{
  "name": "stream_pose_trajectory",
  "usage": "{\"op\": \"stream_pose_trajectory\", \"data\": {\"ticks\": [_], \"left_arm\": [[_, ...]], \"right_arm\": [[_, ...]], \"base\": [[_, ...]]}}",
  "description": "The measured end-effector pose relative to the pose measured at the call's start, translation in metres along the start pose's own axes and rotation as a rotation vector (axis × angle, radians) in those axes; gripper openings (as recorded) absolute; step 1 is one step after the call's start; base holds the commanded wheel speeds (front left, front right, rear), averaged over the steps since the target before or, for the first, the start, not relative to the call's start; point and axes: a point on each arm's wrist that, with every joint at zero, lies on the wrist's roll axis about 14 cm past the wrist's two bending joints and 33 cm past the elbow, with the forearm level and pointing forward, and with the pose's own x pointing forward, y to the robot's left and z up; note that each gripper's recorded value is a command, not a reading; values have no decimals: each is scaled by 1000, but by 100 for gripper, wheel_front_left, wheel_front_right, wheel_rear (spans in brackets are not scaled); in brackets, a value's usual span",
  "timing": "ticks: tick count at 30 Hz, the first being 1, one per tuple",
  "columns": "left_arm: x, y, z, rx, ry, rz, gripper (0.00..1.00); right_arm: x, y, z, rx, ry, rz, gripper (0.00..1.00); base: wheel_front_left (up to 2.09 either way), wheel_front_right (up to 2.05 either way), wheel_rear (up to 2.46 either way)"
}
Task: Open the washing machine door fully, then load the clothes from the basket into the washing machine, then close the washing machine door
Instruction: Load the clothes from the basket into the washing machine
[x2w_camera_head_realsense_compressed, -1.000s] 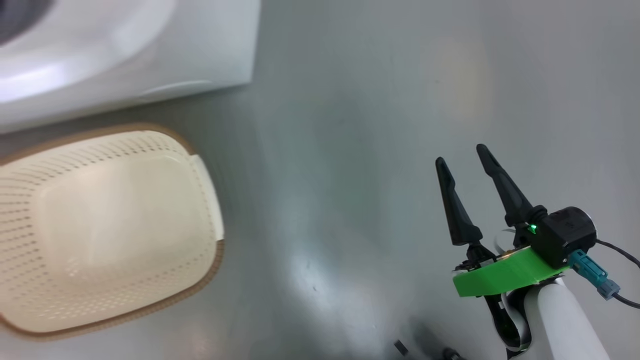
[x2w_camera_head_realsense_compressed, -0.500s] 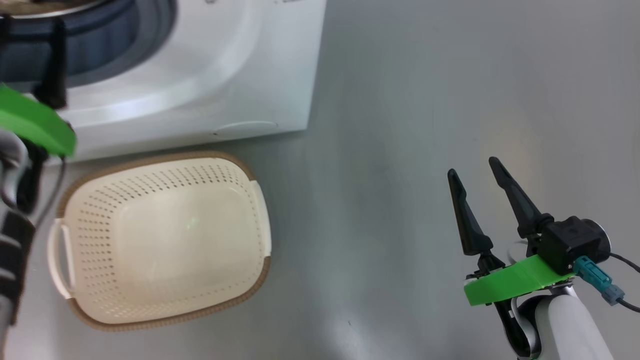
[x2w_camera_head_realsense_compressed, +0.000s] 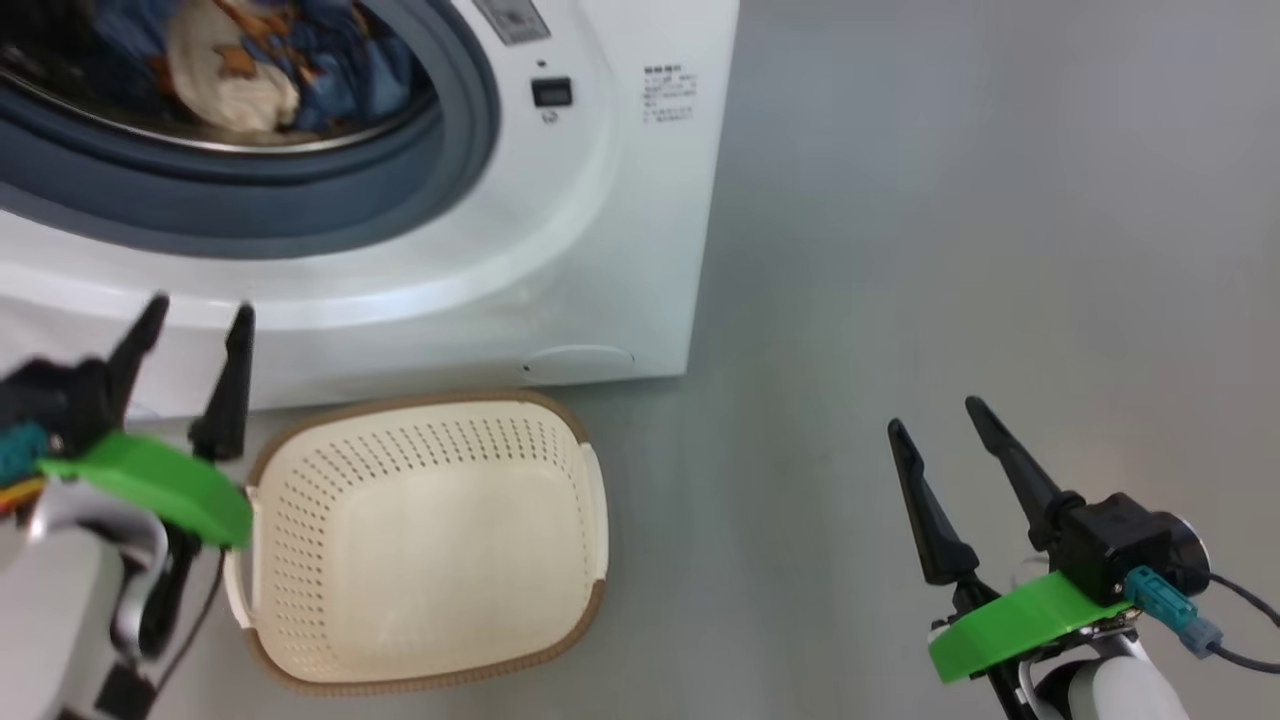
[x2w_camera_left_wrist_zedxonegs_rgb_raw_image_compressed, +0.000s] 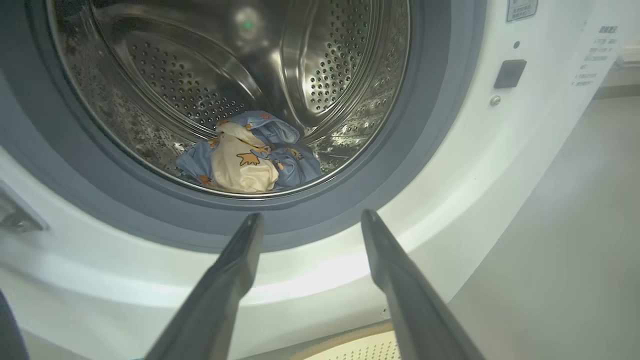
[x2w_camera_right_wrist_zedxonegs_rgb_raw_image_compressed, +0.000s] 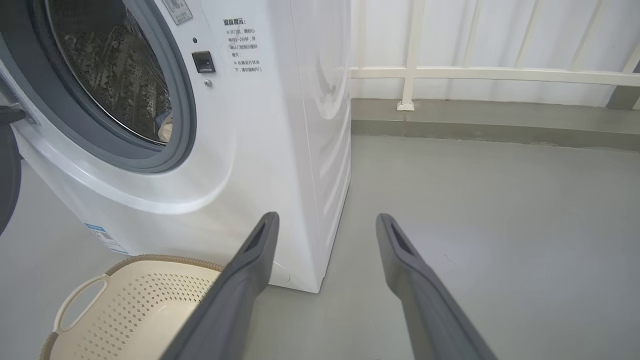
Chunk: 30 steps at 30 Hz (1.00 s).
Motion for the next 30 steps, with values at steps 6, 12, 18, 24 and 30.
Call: {"op": "stream_pose_trajectory", "data": {"ticks": [6, 12, 18, 24, 30], "left_arm": [[-56, 4, 10, -37, -29, 79, 100], [-106, -3, 18, -66, -61, 142, 100], [-142, -7, 36, -98, -122, 200, 100], [-159, -15, 42, -132, -160, 234, 100], [-165, -30, 36, -152, -159, 225, 100]], "right_arm": [[-16, 12, 18, -4, -33, 23, 100], [-36, 20, 31, -7, -55, 37, 100], [-48, 28, 52, -11, -110, 56, 100], [-57, 30, 58, -3, -132, 57, 100], [-64, 25, 60, 5, -139, 40, 100]], "base": [[0, 0, 0], [0, 0, 0], [0, 0, 0], [0, 0, 0], [0, 0, 0]]}}
